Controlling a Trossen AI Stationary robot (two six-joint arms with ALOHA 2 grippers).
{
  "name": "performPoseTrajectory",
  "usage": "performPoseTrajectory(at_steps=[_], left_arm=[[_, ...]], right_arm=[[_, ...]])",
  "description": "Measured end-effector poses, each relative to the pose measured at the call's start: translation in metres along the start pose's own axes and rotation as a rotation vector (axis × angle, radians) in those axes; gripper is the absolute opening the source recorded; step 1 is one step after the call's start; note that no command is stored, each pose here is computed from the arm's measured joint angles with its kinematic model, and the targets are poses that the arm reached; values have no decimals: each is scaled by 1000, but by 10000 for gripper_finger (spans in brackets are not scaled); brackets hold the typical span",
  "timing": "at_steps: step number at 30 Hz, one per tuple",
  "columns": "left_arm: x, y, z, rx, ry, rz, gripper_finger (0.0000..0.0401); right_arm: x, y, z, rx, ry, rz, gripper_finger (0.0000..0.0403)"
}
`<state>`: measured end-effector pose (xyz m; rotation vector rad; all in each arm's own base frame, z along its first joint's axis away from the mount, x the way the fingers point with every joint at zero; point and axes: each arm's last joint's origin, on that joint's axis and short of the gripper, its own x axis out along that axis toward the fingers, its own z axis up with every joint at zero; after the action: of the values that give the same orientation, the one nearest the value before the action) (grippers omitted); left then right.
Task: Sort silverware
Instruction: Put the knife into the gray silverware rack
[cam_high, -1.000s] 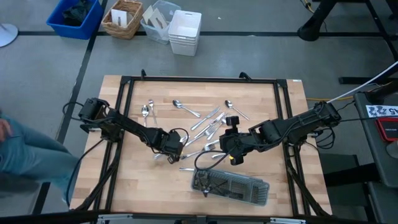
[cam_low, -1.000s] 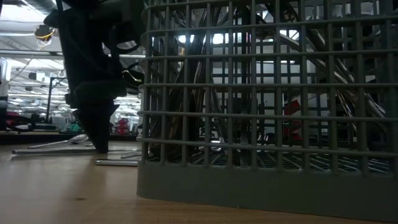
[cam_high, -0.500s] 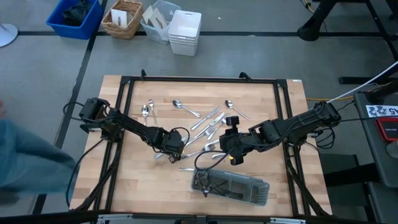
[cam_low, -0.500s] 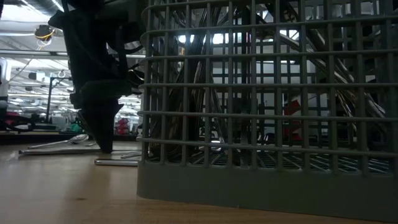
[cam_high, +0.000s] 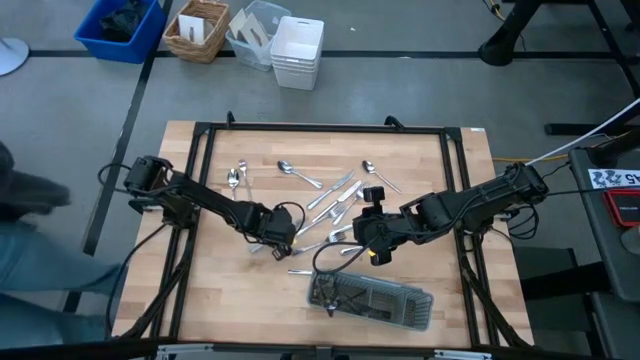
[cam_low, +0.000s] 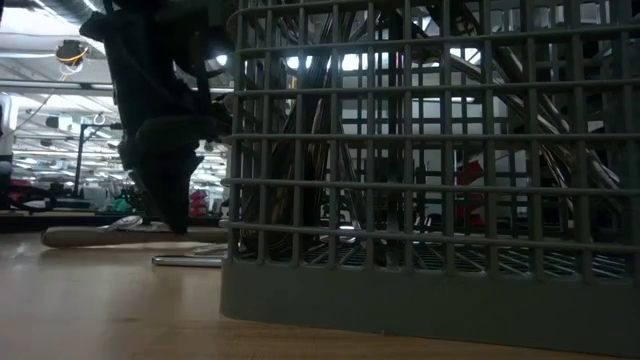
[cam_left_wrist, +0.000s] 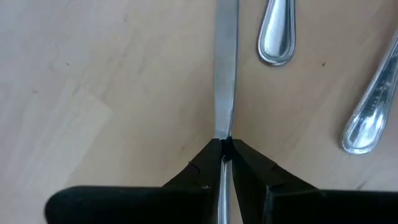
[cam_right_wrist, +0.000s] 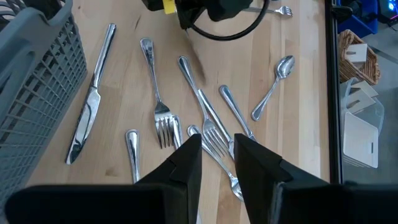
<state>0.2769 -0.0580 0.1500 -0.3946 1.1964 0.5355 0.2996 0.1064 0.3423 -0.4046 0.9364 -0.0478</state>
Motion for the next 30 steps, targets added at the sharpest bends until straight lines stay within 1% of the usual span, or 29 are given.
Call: performPoseTrajectory(at_steps=[4,8,15,18,21,26,30], left_arm=[[-11,2,2,-10,-28,-31,16],[-15,2,3,-13,-35,-42,1],[-16,0,1,-1,-33,-53,16],[-16,0,0,54,-35,-53,29],[-12,1,-2,99,-26,-42,53],[-7,4,-5,101,-8,-23,96],[-7,3,-4,96,-15,-31,114]], right_arm=[[0,0,0,0,1,0,95],[0,0,0,0,0,0,95],[0,0,0,0,0,0,95],[0,0,0,0,0,0,95],[0,0,0,0,0,0,95],[0,0,0,0,0,0,95],[0,0,0,0,-1,0,95]])
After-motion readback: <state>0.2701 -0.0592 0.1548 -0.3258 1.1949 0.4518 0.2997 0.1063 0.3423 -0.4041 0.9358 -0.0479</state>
